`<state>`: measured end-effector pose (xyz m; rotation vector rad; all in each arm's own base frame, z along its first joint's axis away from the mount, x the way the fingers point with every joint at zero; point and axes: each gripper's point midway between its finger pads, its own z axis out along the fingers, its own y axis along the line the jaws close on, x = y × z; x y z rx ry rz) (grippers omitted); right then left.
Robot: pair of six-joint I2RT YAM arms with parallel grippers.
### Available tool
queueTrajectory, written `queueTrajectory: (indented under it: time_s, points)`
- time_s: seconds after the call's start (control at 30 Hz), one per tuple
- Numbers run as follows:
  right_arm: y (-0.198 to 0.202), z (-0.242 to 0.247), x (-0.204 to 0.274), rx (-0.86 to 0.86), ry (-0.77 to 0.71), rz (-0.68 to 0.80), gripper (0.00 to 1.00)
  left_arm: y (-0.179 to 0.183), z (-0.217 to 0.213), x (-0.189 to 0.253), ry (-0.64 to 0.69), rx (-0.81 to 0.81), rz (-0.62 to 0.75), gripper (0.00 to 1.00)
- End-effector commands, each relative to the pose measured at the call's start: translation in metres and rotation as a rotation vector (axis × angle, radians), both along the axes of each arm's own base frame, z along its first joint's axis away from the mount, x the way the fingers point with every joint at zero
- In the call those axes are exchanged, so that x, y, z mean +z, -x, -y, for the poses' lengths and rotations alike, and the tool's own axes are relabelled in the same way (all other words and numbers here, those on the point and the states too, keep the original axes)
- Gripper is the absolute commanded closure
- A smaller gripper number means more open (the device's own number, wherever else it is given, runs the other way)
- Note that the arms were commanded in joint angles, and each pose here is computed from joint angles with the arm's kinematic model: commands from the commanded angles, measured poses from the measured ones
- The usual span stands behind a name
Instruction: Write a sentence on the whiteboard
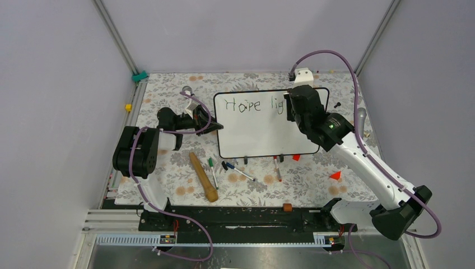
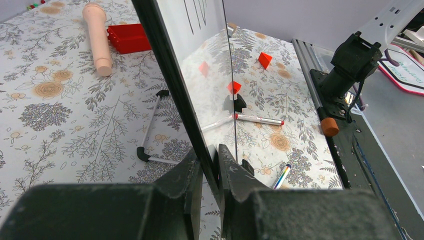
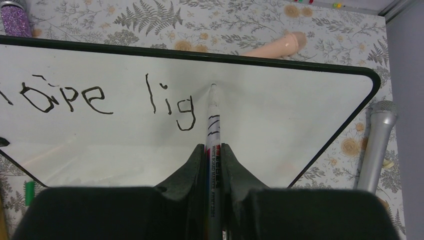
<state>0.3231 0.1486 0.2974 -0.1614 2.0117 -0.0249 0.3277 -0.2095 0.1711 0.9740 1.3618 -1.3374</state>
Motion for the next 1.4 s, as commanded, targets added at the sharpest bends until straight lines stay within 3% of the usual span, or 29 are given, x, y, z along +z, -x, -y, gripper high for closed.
queueTrajectory:
  time_s: [0.0, 0.27, 0.93, 1.37]
  points:
    - [-0.012, 0.003, 0.025, -0.032, -0.024, 0.066, 1.00, 0.001, -0.001, 0.006, -0.014, -0.028, 0.211, 1.00]
    - [-0.017, 0.002, 0.025, -0.029, -0.022, 0.061, 1.00, 0.001, -0.001, 0.006, -0.014, -0.028, 0.211, 1.00]
    - [0.003, 0.004, -0.028, -0.010, -0.037, -0.047, 1.00, 0.002, -0.001, 0.006, -0.014, -0.029, 0.212, 1.00]
    - [-0.006, 0.007, -0.002, -0.033, -0.030, 0.010, 1.00, 0.001, -0.001, 0.006, -0.014, -0.027, 0.212, 1.00]
